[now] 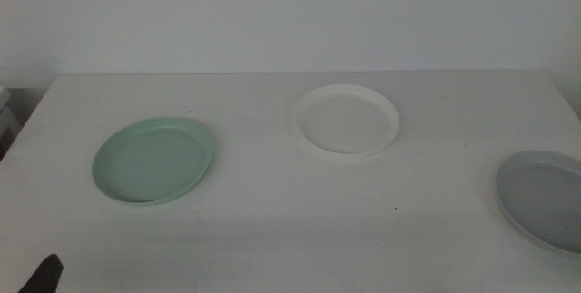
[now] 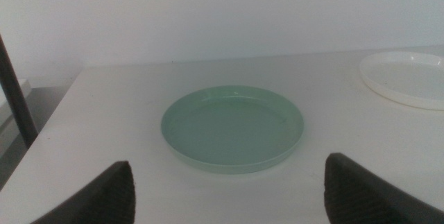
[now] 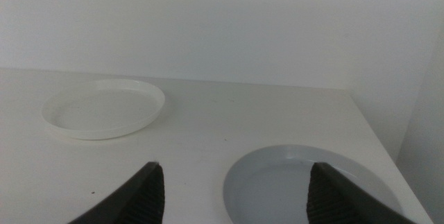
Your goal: Stack the three bowls on top of each other.
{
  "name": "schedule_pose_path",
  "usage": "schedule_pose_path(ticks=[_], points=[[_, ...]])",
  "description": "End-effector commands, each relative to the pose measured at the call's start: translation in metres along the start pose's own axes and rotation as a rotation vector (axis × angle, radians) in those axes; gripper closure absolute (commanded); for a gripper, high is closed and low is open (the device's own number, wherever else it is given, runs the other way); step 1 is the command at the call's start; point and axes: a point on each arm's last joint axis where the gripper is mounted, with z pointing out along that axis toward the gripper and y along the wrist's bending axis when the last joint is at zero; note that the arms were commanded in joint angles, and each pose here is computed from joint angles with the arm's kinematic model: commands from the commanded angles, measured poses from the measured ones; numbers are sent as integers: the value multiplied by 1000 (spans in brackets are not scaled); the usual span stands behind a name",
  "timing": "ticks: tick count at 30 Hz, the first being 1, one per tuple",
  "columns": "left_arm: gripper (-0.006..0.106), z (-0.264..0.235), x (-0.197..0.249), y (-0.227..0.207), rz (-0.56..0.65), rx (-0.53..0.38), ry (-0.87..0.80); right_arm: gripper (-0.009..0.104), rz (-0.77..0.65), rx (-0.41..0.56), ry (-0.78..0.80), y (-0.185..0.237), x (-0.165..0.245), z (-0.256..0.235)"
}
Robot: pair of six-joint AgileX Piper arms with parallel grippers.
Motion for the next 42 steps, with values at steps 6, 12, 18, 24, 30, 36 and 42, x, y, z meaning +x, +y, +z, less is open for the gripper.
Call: schedule_pose_path(ticks=[6,12,18,24,30,36,42], points=[[-4,-2,-10,0,-16,5,-98,43,31,-1,-118,0,-49,-1],[-4,-2,-10,0,-16,5,-98,43,53,-1,-42,-1,-90,20],[-4,-2,-10,0,-16,5,-98,43,130,-5,93,0,-142,59],[-4,-2,-10,0,-16,5,-98,43,85,-12,310,0,-180,120],[-4,-2,-10,0,-16,5,-98,43,33,-50,521,3,-207,201],[-4,-2,-10,0,-16,5,-98,43,33,-80,700,7,-207,273],[-4,-2,-10,0,-16,5,-98,43,45,-121,822,16,-197,333]])
